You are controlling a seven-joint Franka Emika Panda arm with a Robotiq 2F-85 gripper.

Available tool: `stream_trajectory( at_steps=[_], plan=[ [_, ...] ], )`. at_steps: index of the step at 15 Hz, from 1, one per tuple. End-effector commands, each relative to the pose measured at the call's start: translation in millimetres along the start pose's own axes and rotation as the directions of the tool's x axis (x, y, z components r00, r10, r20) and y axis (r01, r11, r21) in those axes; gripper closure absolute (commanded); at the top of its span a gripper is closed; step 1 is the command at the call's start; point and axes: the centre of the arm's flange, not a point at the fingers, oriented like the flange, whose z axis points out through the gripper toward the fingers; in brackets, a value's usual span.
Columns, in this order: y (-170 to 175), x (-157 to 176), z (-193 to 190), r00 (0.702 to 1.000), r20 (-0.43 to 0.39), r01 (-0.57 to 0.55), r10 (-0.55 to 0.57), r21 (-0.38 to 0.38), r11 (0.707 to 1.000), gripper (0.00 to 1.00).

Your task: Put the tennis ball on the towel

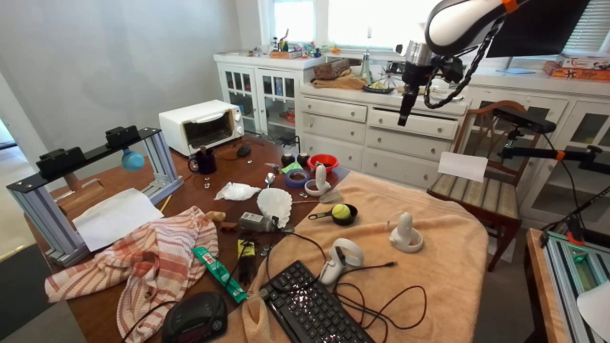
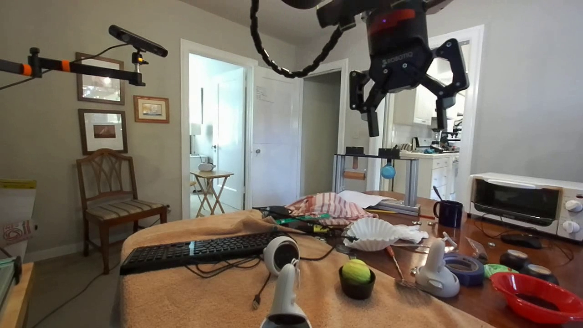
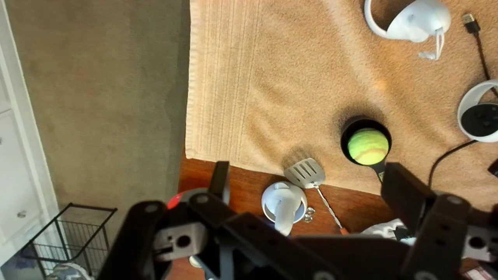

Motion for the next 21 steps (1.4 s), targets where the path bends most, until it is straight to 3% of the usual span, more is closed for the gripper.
stream_trajectory(
  at_steps=[1,2,10,13,17,21],
  plan=[
    [-6,37,6,0.995,-0.036,0.091,-0.090,0.022,0.996,0.00],
    [-6,17,0,0.999,-0.017,0.047,-0.047,0.009,0.999,0.00],
    [-13,30,2,0.996,-0.025,0.082,-0.082,0.014,0.996,0.00],
    [3,54,15,0.988,-0.050,0.154,-0.149,0.093,0.984,0.00],
    [16,96,42,0.957,-0.119,0.284,-0.264,0.196,0.939,0.00],
    [6,136,84,0.913,-0.147,0.408,-0.381,0.337,0.848,0.00]
  ],
)
